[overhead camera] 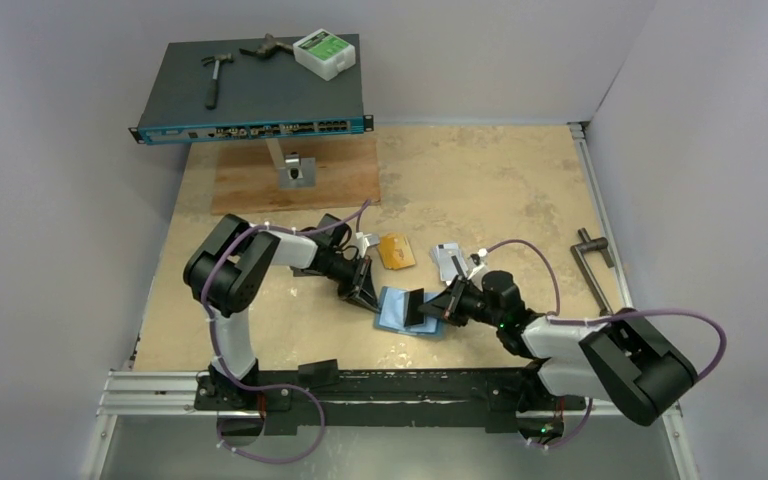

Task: Put the credit cards into the card holder
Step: Insert the credit card into the card holder.

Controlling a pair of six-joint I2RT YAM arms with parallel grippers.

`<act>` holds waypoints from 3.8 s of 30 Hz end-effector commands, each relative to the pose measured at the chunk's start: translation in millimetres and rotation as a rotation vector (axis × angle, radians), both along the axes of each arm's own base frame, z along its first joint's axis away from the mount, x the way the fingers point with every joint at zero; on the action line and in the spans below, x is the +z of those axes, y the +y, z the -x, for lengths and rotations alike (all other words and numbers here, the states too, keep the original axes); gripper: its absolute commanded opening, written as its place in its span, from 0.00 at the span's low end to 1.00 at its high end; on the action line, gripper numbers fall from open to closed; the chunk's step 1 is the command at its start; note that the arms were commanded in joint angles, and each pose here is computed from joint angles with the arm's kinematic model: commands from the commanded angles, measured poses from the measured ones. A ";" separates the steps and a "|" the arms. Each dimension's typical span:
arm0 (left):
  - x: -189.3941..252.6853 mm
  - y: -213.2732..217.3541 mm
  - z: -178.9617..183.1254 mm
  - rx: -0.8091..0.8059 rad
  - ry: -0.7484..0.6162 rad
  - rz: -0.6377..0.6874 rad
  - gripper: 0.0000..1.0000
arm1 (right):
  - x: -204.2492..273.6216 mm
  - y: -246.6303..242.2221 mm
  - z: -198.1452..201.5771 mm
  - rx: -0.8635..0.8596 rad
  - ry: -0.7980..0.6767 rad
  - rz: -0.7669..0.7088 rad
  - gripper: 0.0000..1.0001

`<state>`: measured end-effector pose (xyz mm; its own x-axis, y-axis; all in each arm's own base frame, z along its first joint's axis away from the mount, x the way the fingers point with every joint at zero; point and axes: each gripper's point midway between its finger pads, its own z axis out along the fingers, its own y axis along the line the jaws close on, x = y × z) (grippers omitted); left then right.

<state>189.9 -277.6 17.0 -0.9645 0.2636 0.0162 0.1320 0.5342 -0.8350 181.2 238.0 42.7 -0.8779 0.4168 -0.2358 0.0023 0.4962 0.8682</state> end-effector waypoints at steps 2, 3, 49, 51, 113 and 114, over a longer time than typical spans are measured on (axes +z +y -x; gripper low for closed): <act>7.0 -8.9 -5.4 0.018 -0.006 0.062 0.00 | 1.8 -13.1 -12.6 -0.090 -0.028 0.059 0.00; 6.4 -8.3 -6.1 0.020 -0.011 0.059 0.00 | 0.9 -13.7 -11.7 -0.088 -0.026 0.063 0.00; 9.0 -14.2 1.4 0.001 -0.005 0.074 0.00 | -32.0 -14.6 -4.1 -0.207 0.060 0.159 0.00; 8.9 -14.4 1.5 0.000 -0.004 0.075 0.00 | -31.8 -16.0 -4.3 -0.224 0.059 0.161 0.00; 67.3 15.9 -23.6 -0.129 -0.231 0.008 1.00 | 48.6 -15.1 -49.1 -0.043 -0.213 0.450 0.59; 70.8 17.1 -24.6 -0.143 -0.239 0.005 1.00 | 55.6 -13.8 -60.2 -0.037 -0.231 0.449 0.60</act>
